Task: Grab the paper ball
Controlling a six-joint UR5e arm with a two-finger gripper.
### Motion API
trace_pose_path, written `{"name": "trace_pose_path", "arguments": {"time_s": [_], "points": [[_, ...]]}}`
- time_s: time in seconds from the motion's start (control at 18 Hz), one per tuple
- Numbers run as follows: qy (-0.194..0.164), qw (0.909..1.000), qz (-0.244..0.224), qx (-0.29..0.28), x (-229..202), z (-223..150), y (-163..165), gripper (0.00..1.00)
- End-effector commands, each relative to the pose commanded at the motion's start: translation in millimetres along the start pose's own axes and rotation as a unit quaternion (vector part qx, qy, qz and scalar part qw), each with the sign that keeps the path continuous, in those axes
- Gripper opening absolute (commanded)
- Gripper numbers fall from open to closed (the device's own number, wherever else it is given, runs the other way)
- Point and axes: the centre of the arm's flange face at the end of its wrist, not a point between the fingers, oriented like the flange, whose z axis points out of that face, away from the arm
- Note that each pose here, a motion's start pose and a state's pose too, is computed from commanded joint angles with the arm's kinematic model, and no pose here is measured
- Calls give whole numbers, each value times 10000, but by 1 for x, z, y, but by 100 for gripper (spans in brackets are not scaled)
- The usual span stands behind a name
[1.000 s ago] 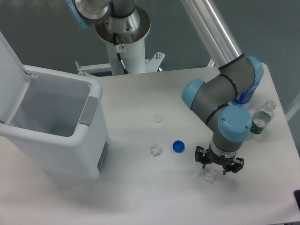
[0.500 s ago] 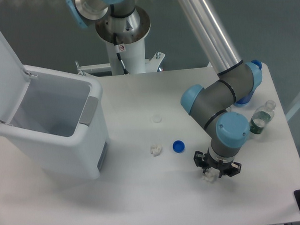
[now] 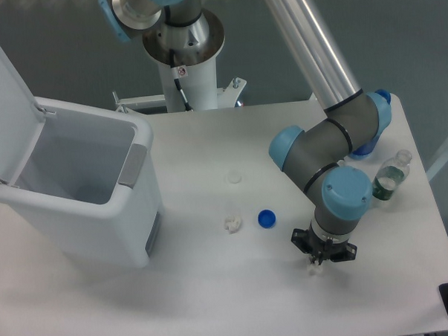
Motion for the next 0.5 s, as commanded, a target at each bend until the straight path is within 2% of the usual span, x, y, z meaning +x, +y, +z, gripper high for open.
{"name": "trace_pose_path", "arguments": {"time_s": [0.06, 0.11, 0.17, 0.33, 0.5], "points": [[0, 10000, 0, 0, 1, -2, 1, 11], [-19, 10000, 1, 14, 2, -7, 1, 20], [-50, 10000, 9, 36, 3, -14, 2, 21], [-250, 9996, -8, 127, 1, -49, 7, 0], [-260, 9996, 15, 114, 0, -76, 16, 0]]}}
